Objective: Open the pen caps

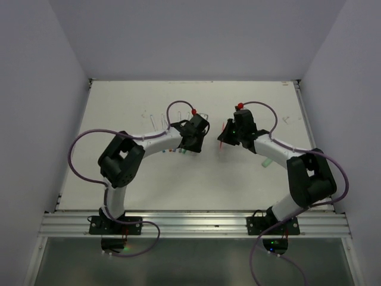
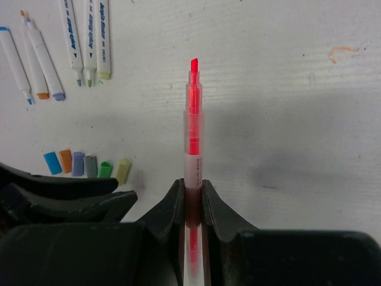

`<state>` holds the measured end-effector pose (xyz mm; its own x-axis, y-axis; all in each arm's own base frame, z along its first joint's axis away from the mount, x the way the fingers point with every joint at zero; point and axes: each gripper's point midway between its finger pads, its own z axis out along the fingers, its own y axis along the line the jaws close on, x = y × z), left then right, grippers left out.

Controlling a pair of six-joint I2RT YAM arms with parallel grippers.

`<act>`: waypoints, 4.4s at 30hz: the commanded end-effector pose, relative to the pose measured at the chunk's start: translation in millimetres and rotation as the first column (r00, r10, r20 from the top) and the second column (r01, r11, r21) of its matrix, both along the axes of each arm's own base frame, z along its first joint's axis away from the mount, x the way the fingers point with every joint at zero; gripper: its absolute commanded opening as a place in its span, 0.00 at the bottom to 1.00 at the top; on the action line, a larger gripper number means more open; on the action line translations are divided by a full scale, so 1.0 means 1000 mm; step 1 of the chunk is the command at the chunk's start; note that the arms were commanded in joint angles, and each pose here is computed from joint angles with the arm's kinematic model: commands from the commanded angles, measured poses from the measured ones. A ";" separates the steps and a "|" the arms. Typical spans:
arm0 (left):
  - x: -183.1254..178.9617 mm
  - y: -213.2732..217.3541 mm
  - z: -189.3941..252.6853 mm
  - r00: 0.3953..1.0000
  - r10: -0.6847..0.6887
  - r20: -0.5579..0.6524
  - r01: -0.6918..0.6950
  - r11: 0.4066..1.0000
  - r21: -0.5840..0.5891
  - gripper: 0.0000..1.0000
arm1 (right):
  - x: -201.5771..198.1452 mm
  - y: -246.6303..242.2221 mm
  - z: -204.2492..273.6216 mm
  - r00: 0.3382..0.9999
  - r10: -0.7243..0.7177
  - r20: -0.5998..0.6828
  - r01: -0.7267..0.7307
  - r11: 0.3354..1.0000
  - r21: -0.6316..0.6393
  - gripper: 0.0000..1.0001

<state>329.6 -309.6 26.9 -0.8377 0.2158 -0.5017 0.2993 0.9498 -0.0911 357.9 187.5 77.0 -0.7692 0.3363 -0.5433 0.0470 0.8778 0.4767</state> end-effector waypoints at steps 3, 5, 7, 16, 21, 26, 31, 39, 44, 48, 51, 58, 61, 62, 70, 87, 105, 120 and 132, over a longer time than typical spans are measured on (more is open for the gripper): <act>0.017 -0.018 0.121 0.980 0.041 0.193 -0.001 0.979 -0.203 0.38 | 0.039 0.016 0.033 0.995 -0.013 0.099 0.009 0.999 0.047 0.00; 0.017 -0.014 0.151 0.968 0.056 0.243 0.001 0.974 -0.228 0.40 | 0.050 0.022 0.039 0.993 -0.010 0.116 0.004 0.998 0.057 0.00; 0.019 -0.004 0.166 0.956 0.080 0.282 -0.015 0.974 -0.225 0.48 | 0.058 0.026 0.030 0.995 -0.007 0.100 0.001 0.998 0.059 0.00; 0.028 0.087 0.195 0.892 0.256 0.373 -0.174 0.955 -0.239 0.94 | 0.104 0.066 0.022 0.992 0.009 0.124 -0.029 0.986 0.162 0.00; 0.023 0.145 0.176 0.866 0.338 0.370 -0.276 0.938 -0.211 1.00 | 0.124 0.091 0.008 0.990 0.047 0.134 -0.067 0.987 0.145 0.01; 0.013 0.171 0.155 0.860 0.381 0.339 -0.329 0.922 -0.202 1.00 | 0.142 0.108 -0.004 0.988 0.045 0.148 -0.070 0.983 0.169 0.06; 0.009 0.177 0.144 0.863 0.393 0.316 -0.346 0.917 -0.197 1.00 | 0.149 0.118 -0.022 0.991 0.037 0.132 -0.061 0.981 0.184 0.10; 0.012 0.178 0.144 0.864 0.393 0.315 -0.342 0.917 -0.206 1.00 | 0.149 0.120 -0.034 0.995 0.015 0.095 -0.033 0.980 0.198 0.33; 0.013 0.174 0.141 0.869 0.390 0.304 -0.335 0.917 -0.219 1.00 | 0.144 0.110 -0.033 0.996 0.000 0.088 -0.014 0.986 0.165 0.43; 0.013 0.171 0.144 0.873 0.384 0.300 -0.323 0.917 -0.232 1.00 | 0.139 0.104 -0.008 0.993 -0.009 0.122 -0.012 0.986 0.168 0.44; 0.014 0.169 0.149 0.870 0.385 0.308 -0.317 0.916 -0.247 1.00 | 0.136 0.085 0.020 0.988 -0.039 0.149 0.019 0.991 0.134 0.48; 0.015 0.168 0.159 0.861 0.390 0.327 -0.308 0.911 -0.276 1.00 | 0.101 -0.035 0.062 0.953 -0.256 0.162 0.286 0.936 -0.203 0.68; 0.014 0.167 0.160 0.861 0.387 0.329 -0.299 0.910 -0.287 1.00 | 0.072 -0.096 0.051 0.918 -0.386 0.093 0.396 0.868 -0.302 0.73; 0.015 0.166 0.161 0.861 0.386 0.331 -0.296 0.910 -0.291 1.00 | 0.053 -0.113 0.047 0.902 -0.429 0.059 0.424 0.849 -0.315 0.74; 0.015 0.161 0.158 0.870 0.366 0.330 -0.268 0.914 -0.305 1.00 | -0.031 -0.213 0.010 0.744 -0.667 -0.038 0.613 0.705 -0.357 0.73; 0.009 0.148 0.153 0.902 0.316 0.294 -0.216 0.920 -0.327 1.00 | -0.036 -0.249 -0.042 0.647 -0.746 -0.159 0.653 0.649 -0.391 0.62; -0.007 0.077 0.161 0.979 0.070 0.193 0.047 0.837 -0.545 0.99 | 0.007 -0.171 -0.015 0.890 -0.447 -0.087 0.434 0.891 -0.134 0.00; -0.017 -0.003 0.182 0.950 -0.056 0.306 0.230 0.789 -0.570 0.92 | 0.034 0.038 0.141 0.929 0.021 0.370 -0.115 0.966 0.232 0.00; 0.007 -0.001 0.190 0.933 0.147 0.329 0.080 0.805 -0.587 0.78 | 0.017 0.074 0.156 0.910 0.003 0.414 -0.105 0.969 0.223 0.00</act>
<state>317.3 -305.2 187.6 -0.6608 -0.1447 -0.7364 0.4040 0.7583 -0.5116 366.2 260.8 189.9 -0.6166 0.4011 -0.6775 -0.2159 0.7414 0.6354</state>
